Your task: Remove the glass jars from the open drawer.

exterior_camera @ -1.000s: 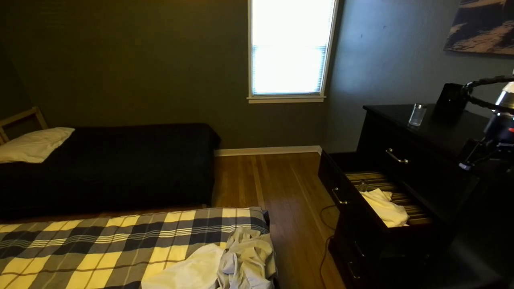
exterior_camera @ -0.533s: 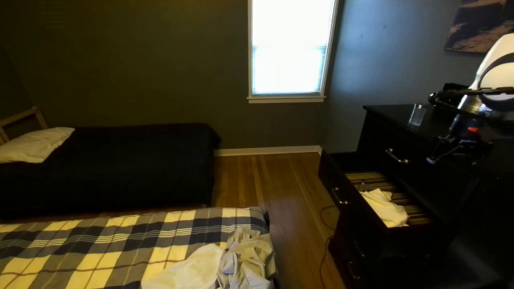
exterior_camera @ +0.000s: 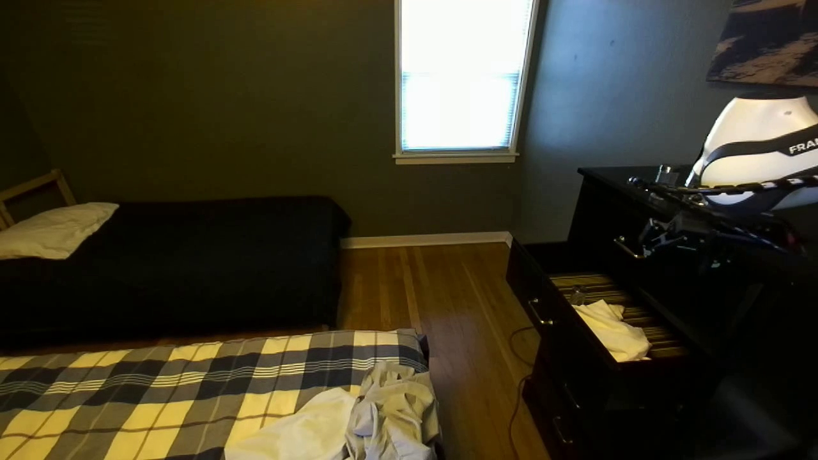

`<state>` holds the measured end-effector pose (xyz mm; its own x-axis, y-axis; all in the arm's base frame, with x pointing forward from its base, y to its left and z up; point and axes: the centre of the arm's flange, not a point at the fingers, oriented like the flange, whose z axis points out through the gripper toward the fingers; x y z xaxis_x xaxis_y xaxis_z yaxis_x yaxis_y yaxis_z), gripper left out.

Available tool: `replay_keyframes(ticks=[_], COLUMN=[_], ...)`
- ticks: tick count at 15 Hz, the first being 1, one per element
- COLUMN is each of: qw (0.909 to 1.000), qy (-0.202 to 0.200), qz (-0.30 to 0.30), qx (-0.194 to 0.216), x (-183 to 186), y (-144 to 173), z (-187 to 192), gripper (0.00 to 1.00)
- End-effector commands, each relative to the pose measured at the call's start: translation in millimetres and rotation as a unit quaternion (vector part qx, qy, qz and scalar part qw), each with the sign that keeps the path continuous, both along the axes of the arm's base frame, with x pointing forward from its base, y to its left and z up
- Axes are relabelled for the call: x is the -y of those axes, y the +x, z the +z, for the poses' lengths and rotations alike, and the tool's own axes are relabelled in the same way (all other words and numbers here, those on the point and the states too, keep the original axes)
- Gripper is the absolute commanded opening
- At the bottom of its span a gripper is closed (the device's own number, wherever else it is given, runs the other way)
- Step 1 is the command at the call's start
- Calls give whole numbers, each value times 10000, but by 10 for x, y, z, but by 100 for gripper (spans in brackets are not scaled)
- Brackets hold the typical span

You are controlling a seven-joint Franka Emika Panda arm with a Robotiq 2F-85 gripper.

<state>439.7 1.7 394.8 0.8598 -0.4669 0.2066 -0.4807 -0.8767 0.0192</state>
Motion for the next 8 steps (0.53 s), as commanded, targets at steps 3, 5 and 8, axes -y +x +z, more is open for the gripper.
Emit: replay_keyframes(ticks=[3, 5, 8], qw=[9959, 9971, 9969], qy=[-88, 14, 18], qz=[-488, -394, -398], qx=[755, 654, 672], x=[-172, -125, -135], y=[606, 440, 524], z=[-315, -213, -269], gripper=[100, 100, 100])
